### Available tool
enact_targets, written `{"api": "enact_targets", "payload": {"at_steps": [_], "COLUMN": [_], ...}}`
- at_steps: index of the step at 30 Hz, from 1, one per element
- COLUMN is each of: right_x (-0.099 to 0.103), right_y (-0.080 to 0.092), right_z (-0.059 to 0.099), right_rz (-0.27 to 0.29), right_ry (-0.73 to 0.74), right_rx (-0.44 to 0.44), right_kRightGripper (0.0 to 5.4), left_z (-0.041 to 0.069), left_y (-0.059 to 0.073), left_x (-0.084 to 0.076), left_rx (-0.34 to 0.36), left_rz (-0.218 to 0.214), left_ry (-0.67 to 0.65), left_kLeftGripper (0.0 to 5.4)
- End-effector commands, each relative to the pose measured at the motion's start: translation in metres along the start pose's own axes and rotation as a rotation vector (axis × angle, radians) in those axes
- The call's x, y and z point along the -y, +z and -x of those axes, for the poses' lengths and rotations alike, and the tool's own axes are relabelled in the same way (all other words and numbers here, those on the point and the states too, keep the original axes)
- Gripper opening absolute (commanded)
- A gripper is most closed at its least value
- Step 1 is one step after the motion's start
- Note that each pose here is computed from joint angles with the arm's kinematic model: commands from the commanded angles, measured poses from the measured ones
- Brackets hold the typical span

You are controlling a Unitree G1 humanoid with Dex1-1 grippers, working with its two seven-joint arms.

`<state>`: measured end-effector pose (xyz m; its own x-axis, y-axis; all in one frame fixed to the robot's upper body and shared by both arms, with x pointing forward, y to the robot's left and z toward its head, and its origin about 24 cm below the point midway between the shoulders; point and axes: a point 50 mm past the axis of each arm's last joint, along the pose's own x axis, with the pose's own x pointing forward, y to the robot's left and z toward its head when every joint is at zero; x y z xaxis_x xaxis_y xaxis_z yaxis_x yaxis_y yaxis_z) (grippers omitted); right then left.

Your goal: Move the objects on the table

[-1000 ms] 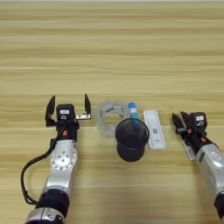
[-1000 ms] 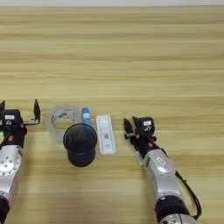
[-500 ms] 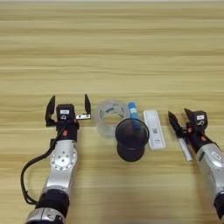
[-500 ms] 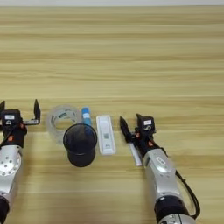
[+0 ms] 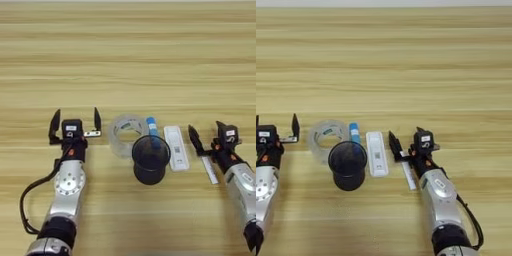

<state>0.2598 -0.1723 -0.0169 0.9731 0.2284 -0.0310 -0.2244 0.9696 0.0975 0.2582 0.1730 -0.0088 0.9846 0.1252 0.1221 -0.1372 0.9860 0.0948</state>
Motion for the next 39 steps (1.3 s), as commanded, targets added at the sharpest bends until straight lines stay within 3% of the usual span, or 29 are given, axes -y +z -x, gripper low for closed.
{"api": "enact_targets", "payload": {"at_steps": [1, 8, 21, 32, 39], "right_x": [-0.007, -0.013, -0.013, -0.018, -0.007], "right_y": [0.003, 0.006, 0.008, 0.01, 0.017], "right_z": [0.005, 0.01, 0.012, 0.013, 0.014], "right_rz": [-0.022, -0.035, -0.055, -0.071, -0.062], "right_ry": [0.0, -0.009, -0.023, -0.025, -0.105], "right_rx": [0.027, 0.04, 0.044, 0.045, 0.092], "right_kRightGripper": [5.38, 5.38, 5.38, 5.38, 5.38], "left_z": [0.004, 0.007, 0.014, 0.055, 0.081], "left_y": [-0.001, -0.001, 0.007, 0.021, 0.026], "left_x": [-0.012, -0.02, -0.018, -0.02, -0.02], "left_rx": [-0.009, -0.01, 0.015, -0.003, -0.06], "left_rz": [-0.026, -0.037, -0.027, -0.039, -0.045], "left_ry": [0.008, 0.01, -0.032, -0.151, -0.285], "left_kLeftGripper": [5.4, 5.4, 5.4, 5.4, 5.4]}}
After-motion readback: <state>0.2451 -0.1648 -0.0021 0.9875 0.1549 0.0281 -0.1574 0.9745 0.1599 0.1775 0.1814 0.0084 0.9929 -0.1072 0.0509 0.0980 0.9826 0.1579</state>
